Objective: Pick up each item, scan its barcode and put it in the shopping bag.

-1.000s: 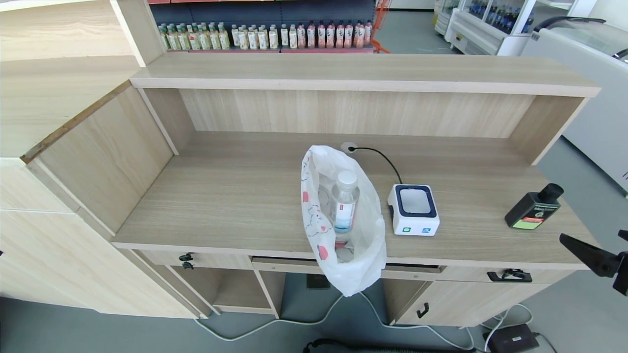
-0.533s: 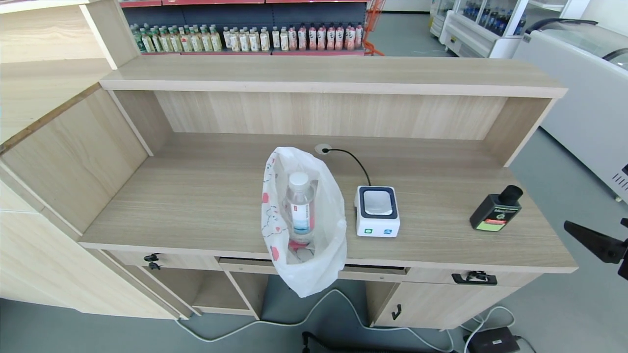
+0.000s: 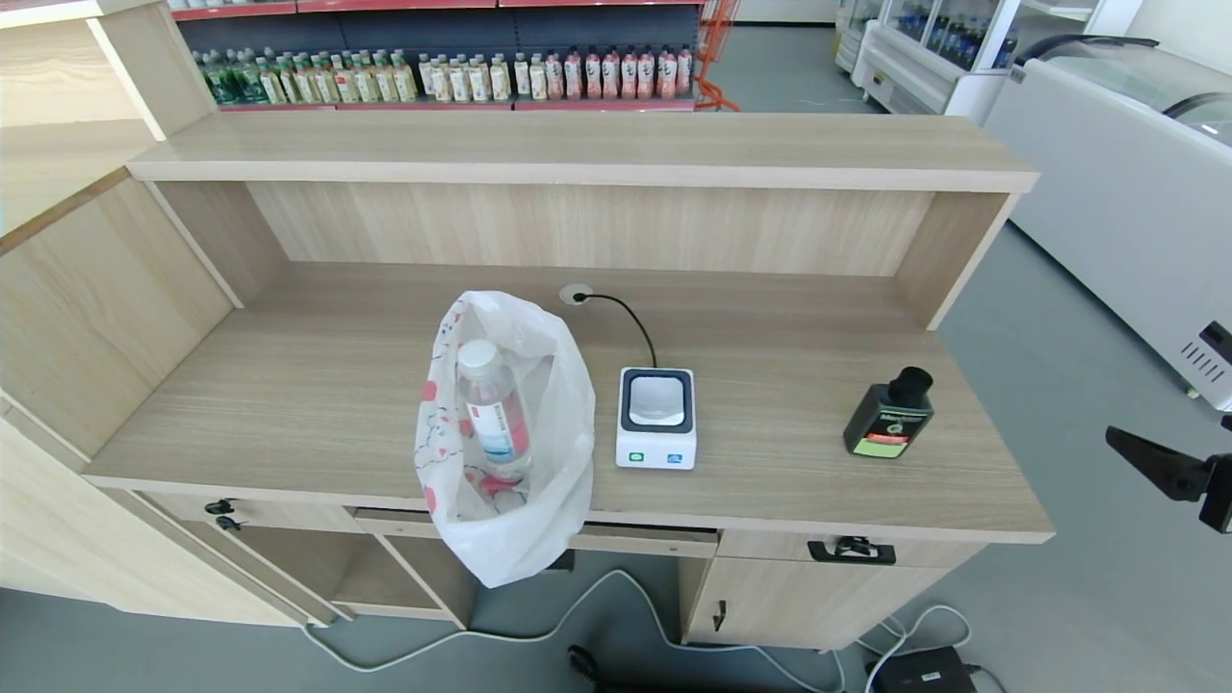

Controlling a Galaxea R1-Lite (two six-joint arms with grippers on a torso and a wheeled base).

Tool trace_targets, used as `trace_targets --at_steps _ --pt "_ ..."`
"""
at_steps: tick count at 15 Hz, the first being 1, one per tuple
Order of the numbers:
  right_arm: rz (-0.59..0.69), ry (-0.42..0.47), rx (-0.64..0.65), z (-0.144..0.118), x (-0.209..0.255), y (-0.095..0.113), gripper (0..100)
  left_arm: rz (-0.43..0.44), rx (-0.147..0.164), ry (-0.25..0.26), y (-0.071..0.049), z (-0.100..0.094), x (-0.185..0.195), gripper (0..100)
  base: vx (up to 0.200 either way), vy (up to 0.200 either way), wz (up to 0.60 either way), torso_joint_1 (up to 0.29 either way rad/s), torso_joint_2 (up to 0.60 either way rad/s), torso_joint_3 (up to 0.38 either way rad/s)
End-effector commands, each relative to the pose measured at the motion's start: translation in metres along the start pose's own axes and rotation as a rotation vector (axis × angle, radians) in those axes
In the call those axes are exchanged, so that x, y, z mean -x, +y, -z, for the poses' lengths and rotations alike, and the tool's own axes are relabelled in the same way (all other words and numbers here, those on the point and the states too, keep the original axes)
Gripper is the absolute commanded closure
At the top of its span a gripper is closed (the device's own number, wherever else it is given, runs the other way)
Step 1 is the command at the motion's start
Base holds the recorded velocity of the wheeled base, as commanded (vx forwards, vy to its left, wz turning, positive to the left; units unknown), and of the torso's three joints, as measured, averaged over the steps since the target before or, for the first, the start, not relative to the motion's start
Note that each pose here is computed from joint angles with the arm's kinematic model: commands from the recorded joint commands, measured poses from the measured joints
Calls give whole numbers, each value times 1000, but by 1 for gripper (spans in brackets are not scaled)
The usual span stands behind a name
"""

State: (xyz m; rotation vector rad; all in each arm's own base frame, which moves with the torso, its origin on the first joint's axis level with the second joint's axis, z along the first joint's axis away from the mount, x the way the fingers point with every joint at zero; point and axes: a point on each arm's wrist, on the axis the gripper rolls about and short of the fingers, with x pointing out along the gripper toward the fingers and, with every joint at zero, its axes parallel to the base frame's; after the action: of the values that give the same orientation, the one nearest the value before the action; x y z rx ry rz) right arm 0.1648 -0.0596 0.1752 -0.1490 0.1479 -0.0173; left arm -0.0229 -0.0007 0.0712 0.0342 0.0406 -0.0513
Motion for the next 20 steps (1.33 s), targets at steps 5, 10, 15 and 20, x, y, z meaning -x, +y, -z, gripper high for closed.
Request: trace_targets --at_steps 5,10,15,20 --pt "-60 45 -31 10 -13 -1 0 0 0 1 0 0 0 0 0 -200 0 3 3 0" --pt "-185 63 -40 13 -31 3 0 0 6 1 0 0 0 0 0 -80 0 1 1 -1" --pt "-364 69 -23 11 -54 27 0 0 6 1 0 0 0 0 0 0 0 0 0 0" --pt "-540 1 206 12 -97 44 0 0 6 1 0 0 0 0 0 0 0 0 0 0"
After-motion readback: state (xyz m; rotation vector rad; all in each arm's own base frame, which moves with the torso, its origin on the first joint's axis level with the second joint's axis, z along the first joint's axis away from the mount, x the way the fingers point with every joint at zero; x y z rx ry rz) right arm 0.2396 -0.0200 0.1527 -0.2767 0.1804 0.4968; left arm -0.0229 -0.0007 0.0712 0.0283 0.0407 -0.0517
